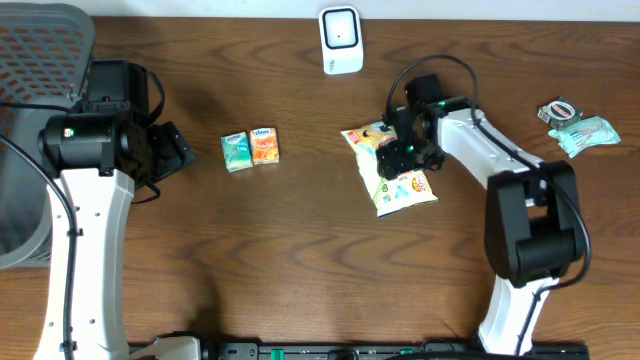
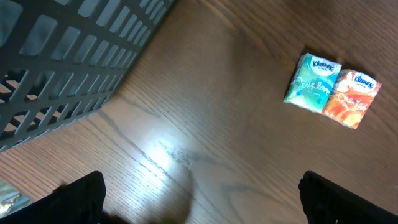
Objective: Scan the item barcode
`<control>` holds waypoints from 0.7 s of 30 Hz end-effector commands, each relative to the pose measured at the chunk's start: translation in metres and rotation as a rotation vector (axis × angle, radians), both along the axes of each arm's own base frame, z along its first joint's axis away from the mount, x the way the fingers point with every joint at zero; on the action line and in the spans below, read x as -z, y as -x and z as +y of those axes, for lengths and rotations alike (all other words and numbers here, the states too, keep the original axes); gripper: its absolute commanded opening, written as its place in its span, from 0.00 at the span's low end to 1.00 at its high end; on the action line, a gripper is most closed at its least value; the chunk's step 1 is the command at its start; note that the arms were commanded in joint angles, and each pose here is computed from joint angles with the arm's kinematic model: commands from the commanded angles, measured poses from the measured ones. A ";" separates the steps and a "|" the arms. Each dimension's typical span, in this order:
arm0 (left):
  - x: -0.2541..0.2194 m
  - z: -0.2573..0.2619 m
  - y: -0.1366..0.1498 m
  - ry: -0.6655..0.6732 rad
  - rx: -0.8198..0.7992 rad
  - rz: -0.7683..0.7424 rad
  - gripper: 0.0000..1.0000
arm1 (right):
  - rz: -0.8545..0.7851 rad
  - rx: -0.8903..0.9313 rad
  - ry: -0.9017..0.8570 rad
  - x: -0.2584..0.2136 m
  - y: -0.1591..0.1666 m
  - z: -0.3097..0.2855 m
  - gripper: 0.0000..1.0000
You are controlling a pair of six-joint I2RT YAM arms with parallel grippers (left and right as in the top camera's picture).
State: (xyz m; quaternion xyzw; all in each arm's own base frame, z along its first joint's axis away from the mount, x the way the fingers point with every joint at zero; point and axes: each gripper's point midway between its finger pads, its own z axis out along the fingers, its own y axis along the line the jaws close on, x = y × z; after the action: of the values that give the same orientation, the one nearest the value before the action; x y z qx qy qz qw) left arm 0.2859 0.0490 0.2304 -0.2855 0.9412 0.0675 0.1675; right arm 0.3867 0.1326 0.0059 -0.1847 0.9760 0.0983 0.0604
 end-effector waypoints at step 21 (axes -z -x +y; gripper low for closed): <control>0.000 0.003 0.000 -0.006 -0.016 0.003 0.98 | -0.069 0.189 -0.246 -0.078 -0.046 0.069 0.01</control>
State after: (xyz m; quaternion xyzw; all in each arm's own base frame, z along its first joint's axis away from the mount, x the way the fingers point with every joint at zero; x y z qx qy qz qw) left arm 0.2859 0.0491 0.2304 -0.2857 0.9412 0.0675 0.1675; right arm 0.4133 0.1734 0.0493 -0.1040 0.9801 0.1436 0.0890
